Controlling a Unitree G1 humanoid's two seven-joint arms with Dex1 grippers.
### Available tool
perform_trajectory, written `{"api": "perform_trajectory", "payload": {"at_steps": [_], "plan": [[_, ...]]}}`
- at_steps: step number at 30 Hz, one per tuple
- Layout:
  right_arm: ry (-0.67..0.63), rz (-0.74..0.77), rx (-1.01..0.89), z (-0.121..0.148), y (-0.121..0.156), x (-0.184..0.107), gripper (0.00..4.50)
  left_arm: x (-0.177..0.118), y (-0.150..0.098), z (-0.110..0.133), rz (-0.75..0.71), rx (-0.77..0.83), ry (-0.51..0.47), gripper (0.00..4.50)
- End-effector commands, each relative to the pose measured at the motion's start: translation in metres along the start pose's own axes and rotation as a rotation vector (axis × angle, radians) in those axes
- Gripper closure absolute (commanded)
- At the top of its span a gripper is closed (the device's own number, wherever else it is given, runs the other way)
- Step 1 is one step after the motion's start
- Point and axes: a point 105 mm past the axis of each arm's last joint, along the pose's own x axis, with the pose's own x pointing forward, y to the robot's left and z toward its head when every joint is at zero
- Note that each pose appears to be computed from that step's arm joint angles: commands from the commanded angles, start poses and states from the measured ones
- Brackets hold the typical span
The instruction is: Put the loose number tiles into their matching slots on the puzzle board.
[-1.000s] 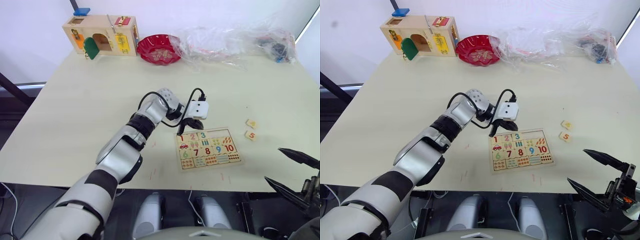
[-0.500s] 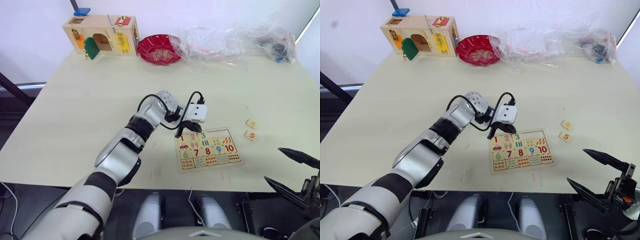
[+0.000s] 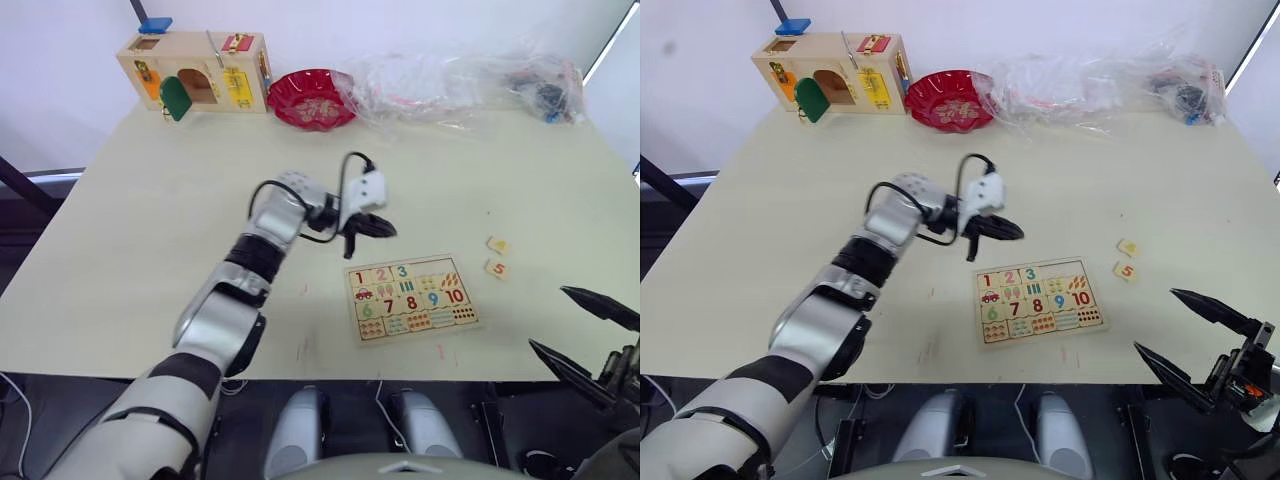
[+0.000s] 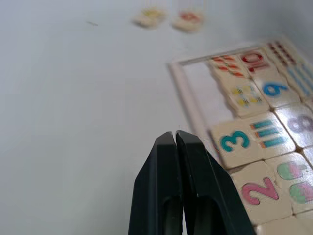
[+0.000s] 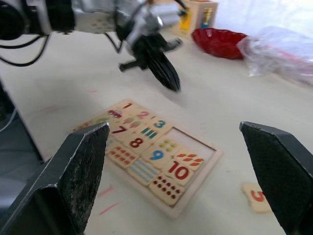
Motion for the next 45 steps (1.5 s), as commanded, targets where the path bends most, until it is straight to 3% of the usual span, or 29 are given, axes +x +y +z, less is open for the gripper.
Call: {"api": "perform_trajectory", "payload": {"at_steps": [1, 3, 7, 14, 17, 20, 23, 29, 30, 31, 40, 45], "plan": [[-0.011, -0.047, -0.037, 0.005, -0.005, 0.013, 0.00, -0.017, 0.001, 0.014, 0.128, -0.084, -0.158, 4.39], [-0.017, -0.071, -0.023, 0.005, -0.008, 0.023, 0.00, -0.030, 0.008, 0.018, 0.269, -0.135, -0.283, 4.39], [-0.013, -0.107, -0.008, 0.001, -0.015, 0.042, 0.00, -0.055, 0.004, 0.004, 0.481, -0.199, -0.348, 4.39], [-0.020, -0.090, 0.007, 0.002, -0.014, 0.048, 0.00, -0.061, -0.002, 0.004, 0.516, -0.264, -0.372, 4.39], [-0.094, -0.075, 0.080, 0.004, -0.028, 0.066, 0.00, -0.096, -0.038, -0.021, 0.573, -0.291, -0.411, 4.39], [-0.067, -0.034, 0.115, -0.001, -0.032, 0.060, 0.00, -0.118, -0.062, -0.040, 0.584, -0.328, -0.381, 4.39], [-0.019, -0.032, 0.127, -0.008, -0.039, 0.044, 0.00, -0.137, -0.085, -0.054, 0.555, -0.377, -0.362, 3.62], [0.076, -0.001, 0.160, -0.020, -0.036, 0.019, 0.00, -0.160, -0.112, -0.077, 0.527, -0.412, -0.262, 0.96], [0.083, 0.000, 0.165, -0.021, -0.035, 0.017, 0.00, -0.161, -0.115, -0.079, 0.520, -0.413, -0.251, 0.32], [0.094, -0.001, 0.166, -0.022, -0.035, 0.013, 0.00, -0.164, -0.121, -0.083, 0.510, -0.418, -0.236, 0.05], [0.181, -0.031, 0.175, -0.025, -0.036, -0.012, 0.00, -0.182, -0.150, -0.105, 0.485, -0.442, -0.156, 0.05], [0.180, -0.081, 0.158, -0.026, -0.042, -0.009, 0.00, -0.177, -0.149, -0.103, 0.487, -0.414, -0.148, 0.05]]}}
